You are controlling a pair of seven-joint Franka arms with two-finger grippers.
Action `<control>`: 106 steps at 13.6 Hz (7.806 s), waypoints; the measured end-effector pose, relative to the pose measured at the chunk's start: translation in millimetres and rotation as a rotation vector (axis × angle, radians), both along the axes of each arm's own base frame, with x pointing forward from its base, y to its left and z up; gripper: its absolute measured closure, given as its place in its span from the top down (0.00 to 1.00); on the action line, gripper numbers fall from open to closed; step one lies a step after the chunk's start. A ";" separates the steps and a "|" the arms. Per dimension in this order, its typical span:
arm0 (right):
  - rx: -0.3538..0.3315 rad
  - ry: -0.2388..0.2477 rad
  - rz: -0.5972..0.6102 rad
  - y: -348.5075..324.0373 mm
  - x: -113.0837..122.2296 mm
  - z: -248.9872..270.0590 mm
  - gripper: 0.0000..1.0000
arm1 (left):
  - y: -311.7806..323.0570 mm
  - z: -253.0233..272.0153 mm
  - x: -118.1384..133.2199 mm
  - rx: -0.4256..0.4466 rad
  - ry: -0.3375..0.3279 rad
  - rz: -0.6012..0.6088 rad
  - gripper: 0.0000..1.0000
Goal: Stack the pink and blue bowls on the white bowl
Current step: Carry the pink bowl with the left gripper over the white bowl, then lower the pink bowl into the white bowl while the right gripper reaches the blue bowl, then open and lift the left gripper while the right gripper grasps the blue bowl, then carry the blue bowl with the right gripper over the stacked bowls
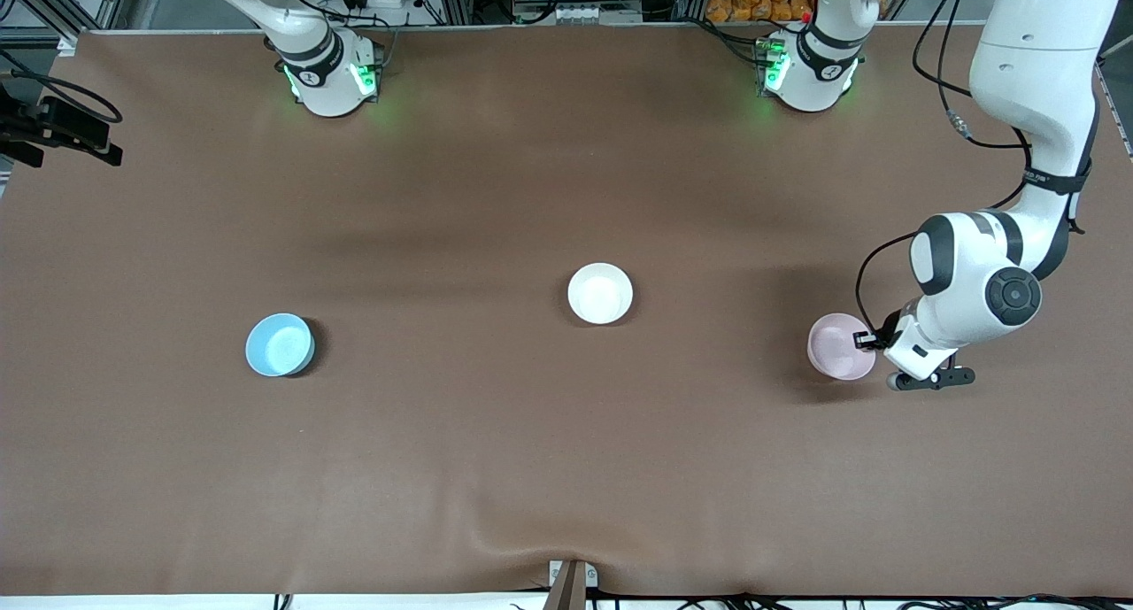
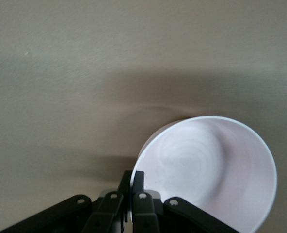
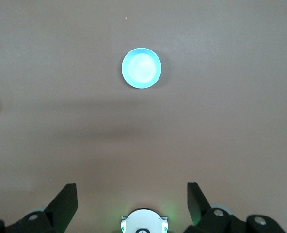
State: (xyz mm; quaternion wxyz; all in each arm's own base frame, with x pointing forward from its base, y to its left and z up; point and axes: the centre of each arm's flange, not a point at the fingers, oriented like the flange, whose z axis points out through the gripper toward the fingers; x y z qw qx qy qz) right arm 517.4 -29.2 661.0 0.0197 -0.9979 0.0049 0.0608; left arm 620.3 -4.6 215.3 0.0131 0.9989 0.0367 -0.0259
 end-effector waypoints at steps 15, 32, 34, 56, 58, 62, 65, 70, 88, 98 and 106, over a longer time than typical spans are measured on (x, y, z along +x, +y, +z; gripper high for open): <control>0.000 0.000 0.000 -0.2 0.1 0.0 1.00 | -209.2 134.9 -34.4 -0.131 0.017 -0.008 0.03; -0.003 0.097 0.063 33.9 28.9 -51.0 1.00 | -391.1 59.4 -96.6 -0.182 0.112 0.042 0.03; -0.005 0.144 0.038 20.4 40.8 -76.6 1.00 | -393.5 52.4 -98.6 -0.182 0.119 0.040 0.03; 0.014 0.069 -0.141 -53.4 90.8 -446.0 1.00 | -390.0 17.1 -101.0 -0.163 0.164 0.046 0.04; 0.014 0.075 -0.133 -46.7 88.0 -450.3 1.00 | -390.1 17.3 -100.7 -0.164 0.162 0.046 0.06; 0.010 0.055 -0.142 -48.7 87.3 -453.2 0.69 | -382.8 38.4 -81.1 -0.185 0.114 0.071 0.46; 0.007 0.031 -0.156 -54.0 88.4 -454.5 0.37 | -319.1 130.6 -31.4 -0.161 0.025 0.146 0.74; 0.029 0.022 -0.182 -52.8 89.2 -452.4 0.02 | -193.8 294.5 -1.1 -0.100 -0.025 0.156 1.00; 0.227 0.057 -0.217 102.2 78.7 -306.1 0.02 | -38.8 441.0 -51.1 0.019 -0.107 0.034 1.00; 0.226 0.104 -0.550 315.0 54.7 -293.9 0.02 | -53.5 452.4 -83.1 0.047 -0.075 0.014 1.00; 0.222 0.076 -0.689 447.9 18.8 -343.8 0.02 | -64.3 457.0 -96.5 0.043 -0.074 -0.008 1.00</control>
